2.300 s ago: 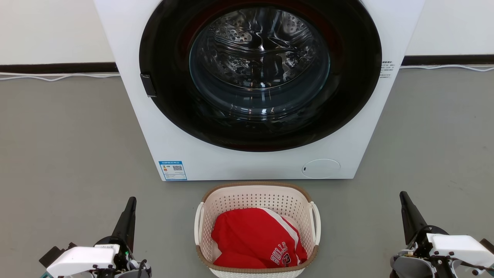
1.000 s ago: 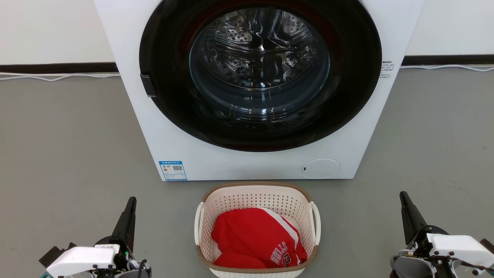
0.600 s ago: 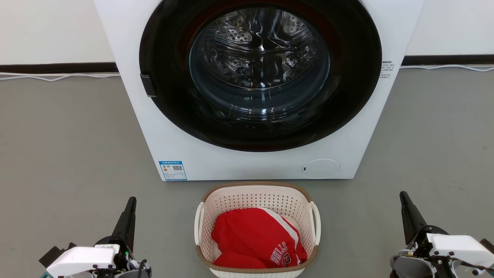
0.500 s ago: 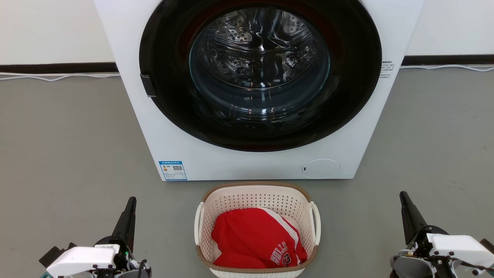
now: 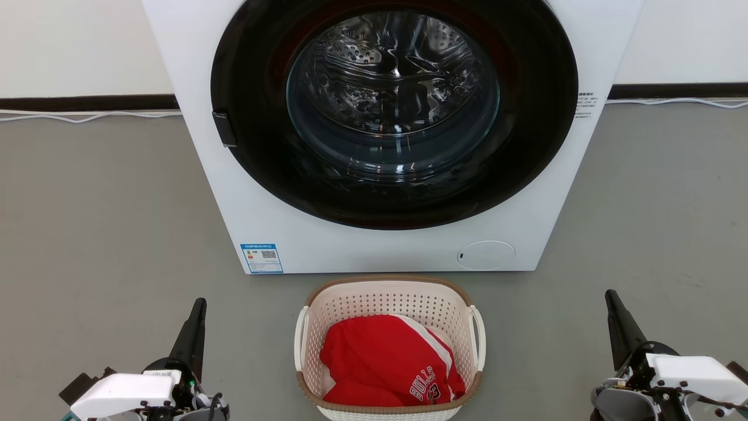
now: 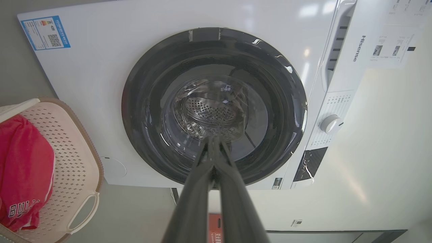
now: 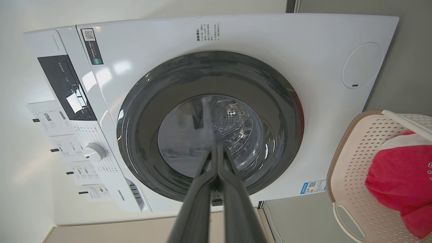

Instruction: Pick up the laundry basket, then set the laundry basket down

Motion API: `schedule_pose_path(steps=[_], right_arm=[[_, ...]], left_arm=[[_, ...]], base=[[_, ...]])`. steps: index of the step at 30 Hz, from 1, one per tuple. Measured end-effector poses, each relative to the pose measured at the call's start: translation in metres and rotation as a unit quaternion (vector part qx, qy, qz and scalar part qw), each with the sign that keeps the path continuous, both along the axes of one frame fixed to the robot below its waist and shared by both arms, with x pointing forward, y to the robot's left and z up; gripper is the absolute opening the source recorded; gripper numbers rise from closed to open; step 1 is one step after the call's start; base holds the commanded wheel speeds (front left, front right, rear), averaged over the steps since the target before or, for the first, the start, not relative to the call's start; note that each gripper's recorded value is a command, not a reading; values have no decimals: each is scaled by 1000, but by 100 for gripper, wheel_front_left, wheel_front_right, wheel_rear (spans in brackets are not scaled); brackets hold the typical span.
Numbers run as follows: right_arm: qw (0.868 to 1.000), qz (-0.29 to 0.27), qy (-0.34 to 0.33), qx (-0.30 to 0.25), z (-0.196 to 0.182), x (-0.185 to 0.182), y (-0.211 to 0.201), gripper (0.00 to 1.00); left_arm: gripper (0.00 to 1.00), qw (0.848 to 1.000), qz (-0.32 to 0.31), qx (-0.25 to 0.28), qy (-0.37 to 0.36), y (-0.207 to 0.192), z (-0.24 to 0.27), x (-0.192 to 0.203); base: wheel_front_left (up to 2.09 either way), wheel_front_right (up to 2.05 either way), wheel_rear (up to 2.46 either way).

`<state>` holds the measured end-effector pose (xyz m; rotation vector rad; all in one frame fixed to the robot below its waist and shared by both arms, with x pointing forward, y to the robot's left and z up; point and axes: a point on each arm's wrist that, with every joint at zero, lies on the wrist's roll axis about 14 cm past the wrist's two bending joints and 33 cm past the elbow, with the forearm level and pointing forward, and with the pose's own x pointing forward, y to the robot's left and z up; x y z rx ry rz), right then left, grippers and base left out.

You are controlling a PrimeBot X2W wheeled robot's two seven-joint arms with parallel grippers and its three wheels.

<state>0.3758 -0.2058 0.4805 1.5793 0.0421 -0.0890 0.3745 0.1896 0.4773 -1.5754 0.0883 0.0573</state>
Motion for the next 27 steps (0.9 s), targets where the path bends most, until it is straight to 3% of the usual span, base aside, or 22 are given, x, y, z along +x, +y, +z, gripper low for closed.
schedule_pose_path(steps=[27], right_arm=[[1000,0,0,0,0,0,0,0]], left_arm=[[0,1000,0,0,0,0,0,0]], base=[[0,0,0]])
